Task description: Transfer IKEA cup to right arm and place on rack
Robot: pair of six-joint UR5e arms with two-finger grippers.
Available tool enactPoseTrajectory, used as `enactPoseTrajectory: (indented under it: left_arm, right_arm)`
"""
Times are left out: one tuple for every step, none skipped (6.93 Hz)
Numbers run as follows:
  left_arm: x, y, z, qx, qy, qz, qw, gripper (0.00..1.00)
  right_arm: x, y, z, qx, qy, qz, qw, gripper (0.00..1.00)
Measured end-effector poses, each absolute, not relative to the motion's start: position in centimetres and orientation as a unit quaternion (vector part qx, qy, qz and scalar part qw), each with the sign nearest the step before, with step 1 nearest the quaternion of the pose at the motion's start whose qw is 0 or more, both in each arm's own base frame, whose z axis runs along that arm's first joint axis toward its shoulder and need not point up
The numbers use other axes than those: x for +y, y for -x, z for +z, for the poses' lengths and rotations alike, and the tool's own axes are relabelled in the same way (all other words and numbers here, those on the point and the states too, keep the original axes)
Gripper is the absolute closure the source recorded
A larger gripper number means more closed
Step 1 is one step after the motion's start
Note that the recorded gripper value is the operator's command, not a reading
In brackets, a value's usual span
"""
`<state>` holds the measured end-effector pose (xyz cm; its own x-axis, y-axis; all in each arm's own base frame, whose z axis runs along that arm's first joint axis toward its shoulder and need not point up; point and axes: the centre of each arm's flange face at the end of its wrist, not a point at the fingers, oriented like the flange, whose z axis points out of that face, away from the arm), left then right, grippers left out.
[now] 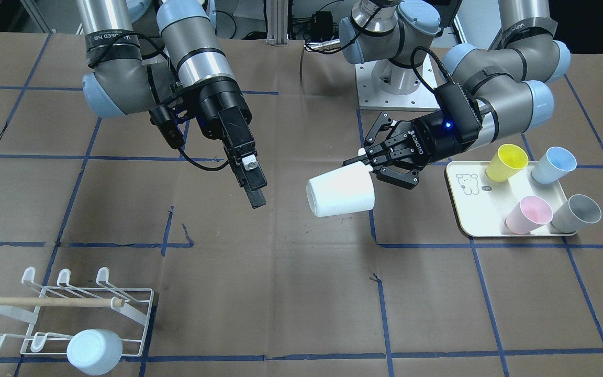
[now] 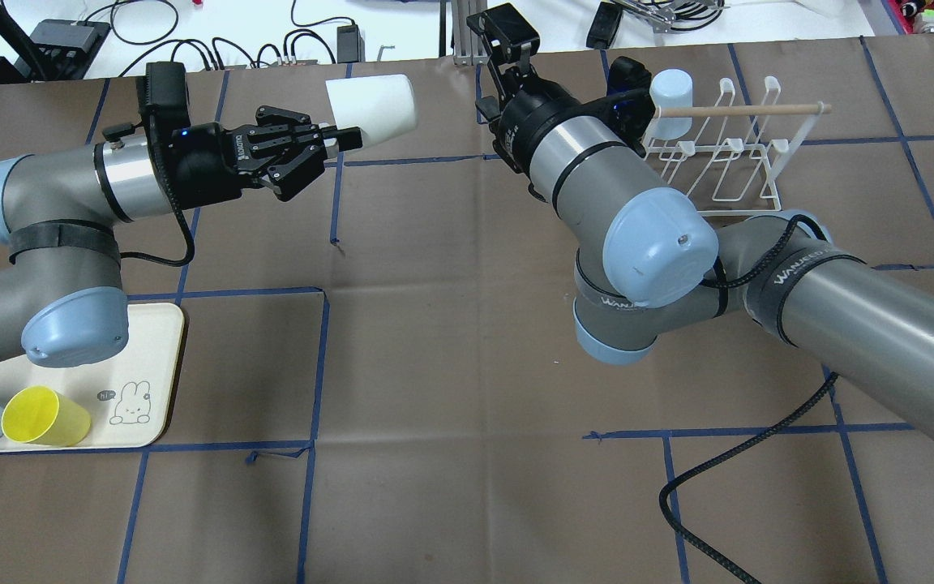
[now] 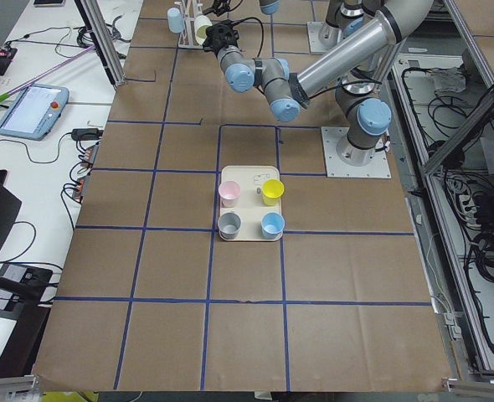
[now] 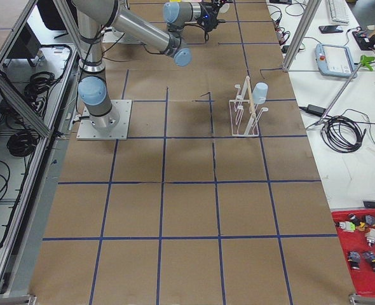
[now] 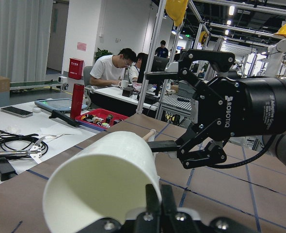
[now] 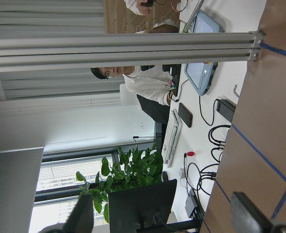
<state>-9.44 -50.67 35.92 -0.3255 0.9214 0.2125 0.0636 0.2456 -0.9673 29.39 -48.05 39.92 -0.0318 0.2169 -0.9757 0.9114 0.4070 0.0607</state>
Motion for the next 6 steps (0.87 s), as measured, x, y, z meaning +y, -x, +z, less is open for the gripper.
enactPoseTrajectory:
  left_arm:
    - [-50.7, 9.5, 35.9, -0.653, 0.376, 0.485, 0.443, 1.00]
    - [-50.6, 9.7, 35.9, -0.652, 0.377, 0.485, 0.445, 1.00]
    - [-50.6, 10.1, 35.9, -0.650, 0.380, 0.482, 0.447, 1.00]
    - [-50.4, 10.8, 36.0, -0.649, 0.382, 0.478, 0.452, 1.00]
    - [-50.4, 11.0, 36.0, -0.649, 0.382, 0.476, 0.455, 1.00]
    - [-50.3, 11.1, 36.1, -0.649, 0.381, 0.475, 0.455, 1.00]
  right_arm:
    - [-48.3, -30.1, 39.6, 0.638, -0.448, -0.319, 0.539, 0.02]
    - [-48.1, -31.0, 39.0, 0.635, -0.456, -0.318, 0.536, 0.02]
    - [-47.8, -31.7, 38.6, 0.633, -0.465, -0.316, 0.532, 0.02]
    - [-47.5, -32.3, 38.2, 0.629, -0.475, -0.310, 0.532, 0.02]
    - [-47.2, -32.9, 37.9, 0.627, -0.481, -0.303, 0.533, 0.02]
    - [-47.0, -33.3, 37.5, 0.628, -0.483, -0.297, 0.532, 0.02]
